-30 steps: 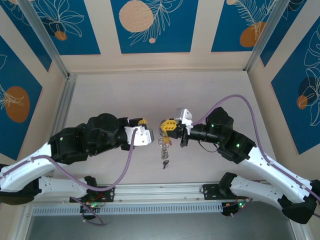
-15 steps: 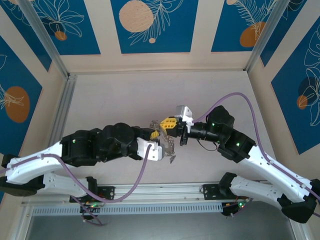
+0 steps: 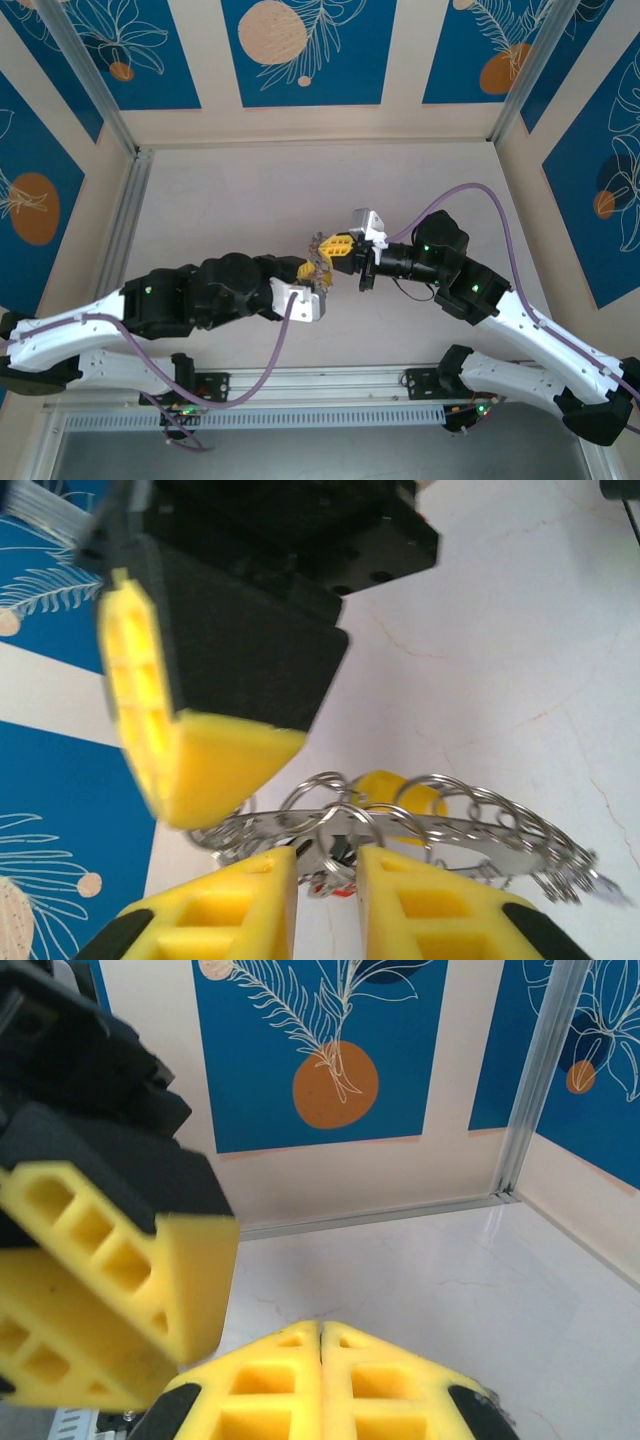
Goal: Put the keys on the keyring
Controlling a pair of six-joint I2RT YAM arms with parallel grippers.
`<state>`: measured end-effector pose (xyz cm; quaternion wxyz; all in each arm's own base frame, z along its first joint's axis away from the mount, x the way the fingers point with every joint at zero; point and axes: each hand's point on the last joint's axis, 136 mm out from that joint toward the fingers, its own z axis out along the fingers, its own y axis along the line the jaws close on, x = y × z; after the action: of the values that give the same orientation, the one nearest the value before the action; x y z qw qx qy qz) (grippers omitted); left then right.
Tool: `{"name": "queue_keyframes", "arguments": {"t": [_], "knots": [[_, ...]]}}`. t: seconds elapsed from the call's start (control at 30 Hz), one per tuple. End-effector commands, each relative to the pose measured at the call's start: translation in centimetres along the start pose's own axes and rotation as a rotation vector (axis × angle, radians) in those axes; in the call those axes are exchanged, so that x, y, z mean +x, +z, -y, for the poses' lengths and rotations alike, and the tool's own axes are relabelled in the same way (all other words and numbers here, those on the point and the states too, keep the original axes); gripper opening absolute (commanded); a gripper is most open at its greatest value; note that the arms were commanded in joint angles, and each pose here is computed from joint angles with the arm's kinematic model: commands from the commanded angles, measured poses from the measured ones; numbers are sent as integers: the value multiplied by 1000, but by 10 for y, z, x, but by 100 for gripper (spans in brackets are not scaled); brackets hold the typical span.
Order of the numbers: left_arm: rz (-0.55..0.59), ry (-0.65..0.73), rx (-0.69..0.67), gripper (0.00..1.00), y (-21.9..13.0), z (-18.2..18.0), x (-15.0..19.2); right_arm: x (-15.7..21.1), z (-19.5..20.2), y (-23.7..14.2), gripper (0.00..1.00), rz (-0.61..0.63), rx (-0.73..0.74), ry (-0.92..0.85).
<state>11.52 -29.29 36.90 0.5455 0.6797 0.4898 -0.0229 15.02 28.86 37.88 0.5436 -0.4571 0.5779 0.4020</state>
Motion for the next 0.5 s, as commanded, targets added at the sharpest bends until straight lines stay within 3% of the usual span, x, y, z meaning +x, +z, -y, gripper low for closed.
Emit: {"name": "queue_keyframes", "arguments": {"t": [0.0,0.47], "knots": [[8,-47,-46,25,-5,-8,4,-44,-6,-10,0,125,-17,-40],[11,25,-107,26,0,-17,2,-47,-5,-9,0,130,-21,-17]]}}
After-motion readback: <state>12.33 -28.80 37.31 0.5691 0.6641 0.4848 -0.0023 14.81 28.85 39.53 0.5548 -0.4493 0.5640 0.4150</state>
